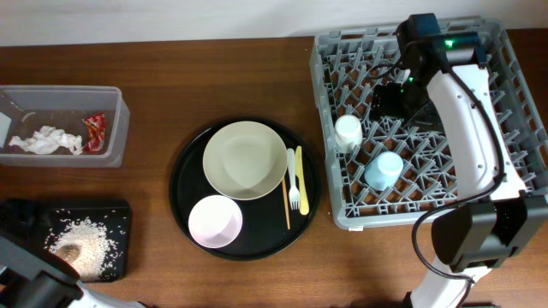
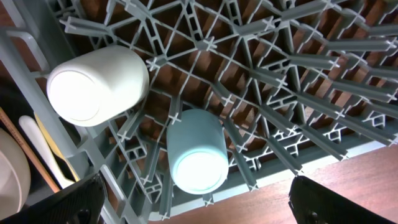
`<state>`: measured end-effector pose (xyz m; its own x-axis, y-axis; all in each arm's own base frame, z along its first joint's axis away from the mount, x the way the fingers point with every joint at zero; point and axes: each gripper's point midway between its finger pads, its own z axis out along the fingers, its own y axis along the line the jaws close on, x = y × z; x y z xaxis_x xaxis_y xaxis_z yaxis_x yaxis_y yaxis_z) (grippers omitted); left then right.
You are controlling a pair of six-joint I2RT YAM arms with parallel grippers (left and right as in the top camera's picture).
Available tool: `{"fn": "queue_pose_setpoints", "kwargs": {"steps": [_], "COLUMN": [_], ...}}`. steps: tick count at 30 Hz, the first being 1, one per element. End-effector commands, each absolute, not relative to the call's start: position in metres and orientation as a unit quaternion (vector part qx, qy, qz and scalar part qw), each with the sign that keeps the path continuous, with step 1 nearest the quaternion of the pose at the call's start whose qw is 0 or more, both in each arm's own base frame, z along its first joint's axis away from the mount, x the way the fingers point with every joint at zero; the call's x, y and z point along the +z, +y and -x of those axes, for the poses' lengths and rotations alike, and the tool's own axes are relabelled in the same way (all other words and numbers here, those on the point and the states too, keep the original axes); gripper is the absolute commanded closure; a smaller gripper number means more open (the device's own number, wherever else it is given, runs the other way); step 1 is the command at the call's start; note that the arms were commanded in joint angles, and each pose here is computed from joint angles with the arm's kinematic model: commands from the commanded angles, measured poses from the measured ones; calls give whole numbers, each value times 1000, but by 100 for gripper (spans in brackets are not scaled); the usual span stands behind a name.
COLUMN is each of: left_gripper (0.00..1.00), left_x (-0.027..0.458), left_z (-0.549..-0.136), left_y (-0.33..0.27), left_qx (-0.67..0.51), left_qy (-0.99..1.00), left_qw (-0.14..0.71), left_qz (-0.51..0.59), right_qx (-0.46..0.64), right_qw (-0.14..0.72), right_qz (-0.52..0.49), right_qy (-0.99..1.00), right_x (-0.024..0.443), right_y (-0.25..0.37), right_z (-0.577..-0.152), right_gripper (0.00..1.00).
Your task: Sort waste into correct bins and load items into the dishwasher rack
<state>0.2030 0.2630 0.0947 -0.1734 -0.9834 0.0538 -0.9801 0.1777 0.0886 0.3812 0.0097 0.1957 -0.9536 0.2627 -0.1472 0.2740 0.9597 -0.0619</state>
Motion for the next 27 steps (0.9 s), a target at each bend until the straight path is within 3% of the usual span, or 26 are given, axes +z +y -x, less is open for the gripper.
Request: {"fn": "queue_pose_setpoints", "kwargs": {"steps": [1,4,8,10,13,17,18,20,24,25,26,27], "left_gripper": [36,35,36,35,36,34,29,7,1,10,65,79], "left_x": [194,233,224,193,129,92,92,92,92,92,92,92], "left_z": [-260,-302,-331,-325,-305,-289,-289,-290,-288,-287,-286,-286], "left_y": [248,167,52,-29,-89,-88,-88,-89,-88,-88,-88,-88], "left_qx": [36,82,68,72,70,35,36,36,35,34,34,34], "left_qy": [-807,-883,-962,-987,-997,-999,-999,-999,-999,-999,-999,-999], "left_qw": [-102,-152,-111,-67,-29,-11,-12,-14,-10,-7,-6,-6], "left_qz": [-581,-436,-240,-123,-30,-10,-10,-10,-10,-10,-10,-10], "right_qx": [-44,-44,-44,-44,-44,-44,-44,-44,-44,-44,-44,-44], "right_qw": [90,90,90,90,90,90,90,90,90,90,90,90], "right_qz": [-146,-146,-146,-146,-146,-146,-146,-146,-146,-146,-146,-146], "right_qy": [984,984,984,984,984,984,984,984,984,984,984,984], "right_x": [210,210,210,210,210,210,210,210,210,210,210,210], "right_y": [6,6,6,6,6,6,6,6,6,6,6,6], "right_z": [-380,-380,-380,-380,-380,-380,-380,-380,-380,-380,-380,-380], "right_gripper": [2,2,2,2,1,2,2,2,2,2,2,2]}}
